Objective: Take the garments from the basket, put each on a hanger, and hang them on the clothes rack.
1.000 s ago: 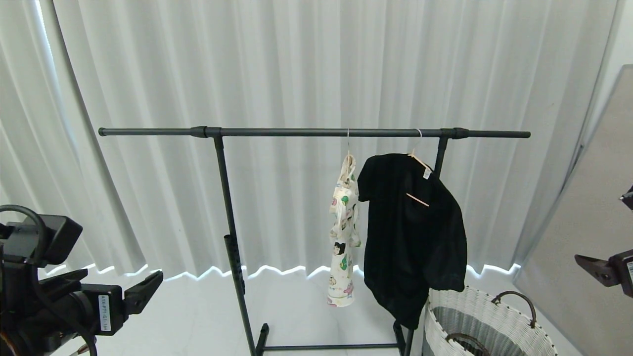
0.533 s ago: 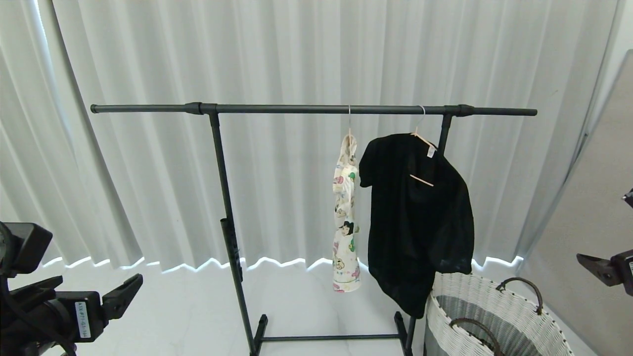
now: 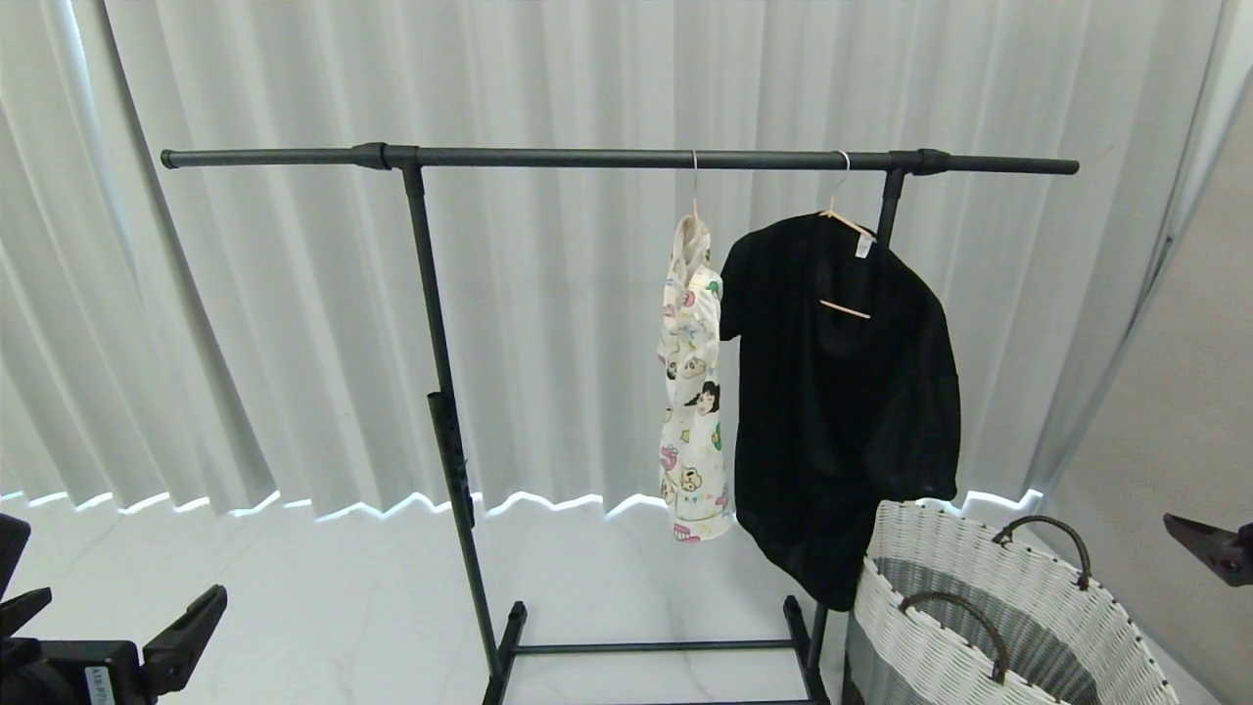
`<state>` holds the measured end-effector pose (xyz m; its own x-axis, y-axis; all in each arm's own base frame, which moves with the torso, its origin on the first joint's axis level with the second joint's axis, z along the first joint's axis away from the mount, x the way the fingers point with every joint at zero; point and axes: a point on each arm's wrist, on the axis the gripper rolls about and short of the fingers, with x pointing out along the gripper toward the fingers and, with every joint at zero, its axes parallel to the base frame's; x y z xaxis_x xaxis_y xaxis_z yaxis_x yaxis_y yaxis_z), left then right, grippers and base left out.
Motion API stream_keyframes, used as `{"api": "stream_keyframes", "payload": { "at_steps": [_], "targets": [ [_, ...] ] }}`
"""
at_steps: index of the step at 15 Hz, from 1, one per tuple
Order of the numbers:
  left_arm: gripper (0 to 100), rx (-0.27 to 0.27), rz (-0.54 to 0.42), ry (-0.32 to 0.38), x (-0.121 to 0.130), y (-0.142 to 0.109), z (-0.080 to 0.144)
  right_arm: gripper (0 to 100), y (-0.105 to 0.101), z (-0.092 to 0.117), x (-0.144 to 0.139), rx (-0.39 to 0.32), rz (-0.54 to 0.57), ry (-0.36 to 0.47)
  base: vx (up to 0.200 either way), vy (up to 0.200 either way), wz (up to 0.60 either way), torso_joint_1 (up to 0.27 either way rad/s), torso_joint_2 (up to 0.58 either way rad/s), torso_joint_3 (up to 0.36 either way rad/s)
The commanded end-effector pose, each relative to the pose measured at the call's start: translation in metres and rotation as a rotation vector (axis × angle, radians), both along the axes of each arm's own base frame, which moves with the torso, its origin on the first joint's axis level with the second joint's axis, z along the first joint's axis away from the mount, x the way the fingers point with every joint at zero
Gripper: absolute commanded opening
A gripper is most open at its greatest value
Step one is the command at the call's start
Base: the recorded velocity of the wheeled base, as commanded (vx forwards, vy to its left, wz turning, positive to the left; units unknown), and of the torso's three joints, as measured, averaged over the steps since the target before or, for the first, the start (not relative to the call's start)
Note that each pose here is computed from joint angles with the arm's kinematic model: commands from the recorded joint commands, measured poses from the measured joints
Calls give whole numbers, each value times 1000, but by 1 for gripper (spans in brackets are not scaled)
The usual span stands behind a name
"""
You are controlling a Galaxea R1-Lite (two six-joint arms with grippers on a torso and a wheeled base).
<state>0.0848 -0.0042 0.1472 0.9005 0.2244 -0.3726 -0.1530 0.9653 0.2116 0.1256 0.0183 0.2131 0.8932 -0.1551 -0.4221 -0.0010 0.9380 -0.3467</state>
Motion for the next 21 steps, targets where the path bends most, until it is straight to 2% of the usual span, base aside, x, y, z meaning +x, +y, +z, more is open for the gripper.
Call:
{"api": "stream_keyframes", "payload": {
  "at_steps": [1,3,8,9,11,14,16,19,21],
  "targets": [
    [100,6,44,-34,-18,4,-10,100,-2,0,-11,-3,3,-26,0,0,0,-178,461,290],
    [100,14,62,-63,-36,7,-23,100,-5,0,-20,-2,-2,-52,0,0,0,-173,466,290],
    [100,102,130,-67,-83,14,-61,100,-14,-10,-47,0,-41,-97,0,0,0,-156,453,302],
    [100,108,134,-81,-88,14,-61,100,-15,-12,-52,3,-43,-108,0,0,0,12,198,71],
    [100,105,182,-125,-92,14,-60,100,-19,-18,-65,7,-78,-137,0,0,0,-54,146,129],
    [100,93,221,-297,-107,14,-63,100,-26,-35,-95,13,-209,-213,0,0,0,-12,19,24],
    [100,86,208,-368,-113,14,-65,100,-26,-52,-116,29,-266,-279,0,0,0,0,0,0],
    [100,70,224,-373,-113,14,-66,100,-25,-59,-130,85,-250,-372,0,0,0,0,0,0],
    [100,23,234,-388,-113,14,-66,100,-25,-54,-134,170,-168,-461,0,0,0,0,0,0]
  ]
}}
